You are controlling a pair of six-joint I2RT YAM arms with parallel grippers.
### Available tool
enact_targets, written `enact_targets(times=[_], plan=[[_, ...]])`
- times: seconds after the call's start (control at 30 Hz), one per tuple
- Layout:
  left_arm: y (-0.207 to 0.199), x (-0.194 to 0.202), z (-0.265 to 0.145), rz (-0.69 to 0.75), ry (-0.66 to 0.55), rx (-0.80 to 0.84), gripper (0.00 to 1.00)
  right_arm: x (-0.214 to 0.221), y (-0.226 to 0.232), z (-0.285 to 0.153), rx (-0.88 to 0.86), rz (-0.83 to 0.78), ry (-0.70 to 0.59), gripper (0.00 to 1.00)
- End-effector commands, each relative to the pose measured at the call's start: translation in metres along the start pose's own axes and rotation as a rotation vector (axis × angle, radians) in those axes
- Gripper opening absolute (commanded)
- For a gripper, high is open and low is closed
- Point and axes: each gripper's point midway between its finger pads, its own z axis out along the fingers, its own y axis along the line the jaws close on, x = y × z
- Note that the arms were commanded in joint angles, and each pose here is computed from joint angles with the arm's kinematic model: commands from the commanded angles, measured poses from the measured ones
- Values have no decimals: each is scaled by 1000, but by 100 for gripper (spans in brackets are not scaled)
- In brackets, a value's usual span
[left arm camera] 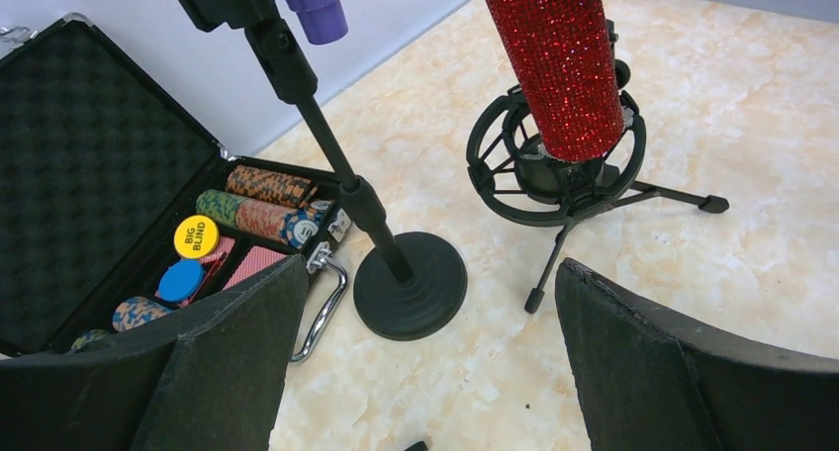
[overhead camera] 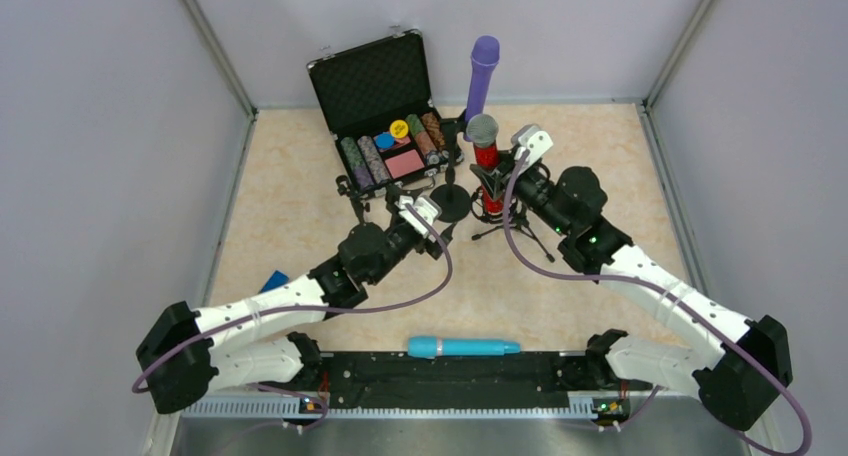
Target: Attach the microphones to the stand
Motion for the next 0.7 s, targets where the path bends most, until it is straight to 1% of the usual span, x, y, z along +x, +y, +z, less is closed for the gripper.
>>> enact_targets(times=[0.0, 0.43, 0.67], plan=[[-2, -16, 4, -14, -49, 13, 99, -31, -12, -2, 51, -43, -114, 0], [-2, -16, 4, -11, -46, 17, 99, -37, -14, 2, 58, -49, -147, 0], [-3, -16, 4, -12, -46, 21, 99, -22, -16, 9, 65, -60, -109, 0]])
